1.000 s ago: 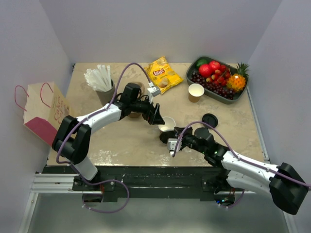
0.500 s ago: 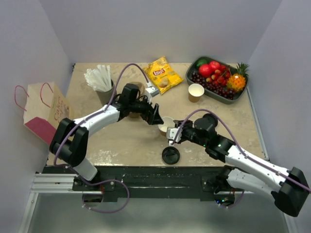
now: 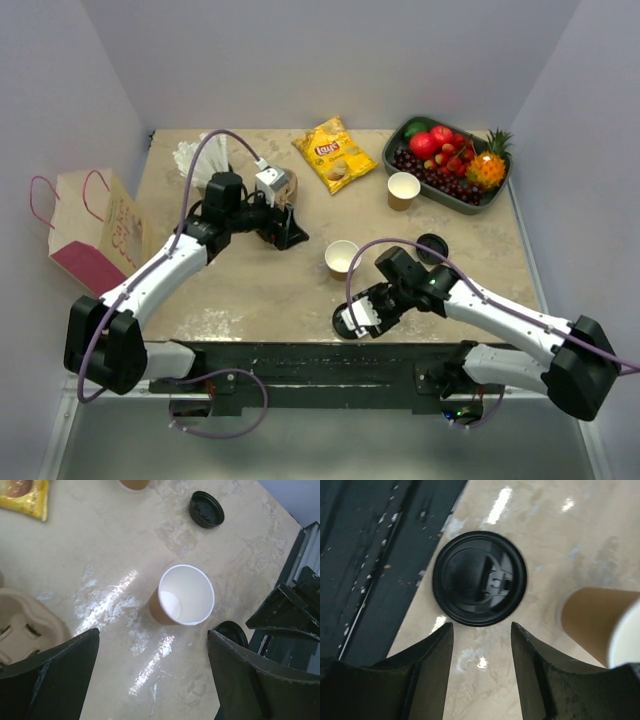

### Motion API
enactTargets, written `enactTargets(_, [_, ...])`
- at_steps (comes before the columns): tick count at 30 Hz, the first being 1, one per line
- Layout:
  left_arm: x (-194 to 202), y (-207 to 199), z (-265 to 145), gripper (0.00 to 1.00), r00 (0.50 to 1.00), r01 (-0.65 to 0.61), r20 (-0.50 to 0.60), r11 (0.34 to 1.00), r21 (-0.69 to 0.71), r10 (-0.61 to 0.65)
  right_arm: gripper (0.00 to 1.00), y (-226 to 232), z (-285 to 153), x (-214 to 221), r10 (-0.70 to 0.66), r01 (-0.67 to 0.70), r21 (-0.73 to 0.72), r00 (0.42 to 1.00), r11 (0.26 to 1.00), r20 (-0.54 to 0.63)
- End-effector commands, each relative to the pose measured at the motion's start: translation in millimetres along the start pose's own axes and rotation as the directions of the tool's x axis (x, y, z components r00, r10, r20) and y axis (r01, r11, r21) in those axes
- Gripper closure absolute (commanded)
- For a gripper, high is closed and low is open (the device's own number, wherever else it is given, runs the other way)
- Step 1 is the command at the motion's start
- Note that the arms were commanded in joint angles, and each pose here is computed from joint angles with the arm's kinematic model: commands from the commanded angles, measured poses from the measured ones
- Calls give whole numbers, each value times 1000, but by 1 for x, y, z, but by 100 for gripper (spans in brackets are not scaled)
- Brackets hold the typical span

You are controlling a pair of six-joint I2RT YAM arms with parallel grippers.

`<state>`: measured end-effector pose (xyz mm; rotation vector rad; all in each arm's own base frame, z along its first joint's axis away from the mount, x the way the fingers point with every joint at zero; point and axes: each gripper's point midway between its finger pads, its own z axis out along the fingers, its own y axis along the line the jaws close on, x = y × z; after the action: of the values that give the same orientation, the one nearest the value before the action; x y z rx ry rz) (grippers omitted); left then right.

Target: Pack the takeout coffee

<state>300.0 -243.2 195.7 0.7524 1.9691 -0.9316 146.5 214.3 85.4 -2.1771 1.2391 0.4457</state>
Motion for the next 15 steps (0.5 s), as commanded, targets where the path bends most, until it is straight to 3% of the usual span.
enactTargets(1, [-3, 15, -19, 7, 999, 24, 39, 996, -80, -21, 49, 20, 10, -4, -108, 116, -154, 993, 981, 56])
enactTargets(8, [-11, 23, -37, 7, 996, 21, 87, 992, -128, -10, 57, 25, 27, 9, -189, 194, -299, 981, 934, 45])
enactTargets(15, [-15, 31, -45, 7, 994, 36, 111, 988, -153, -19, 64, 12, 39, 16, -277, 275, -251, 960, 928, 27])
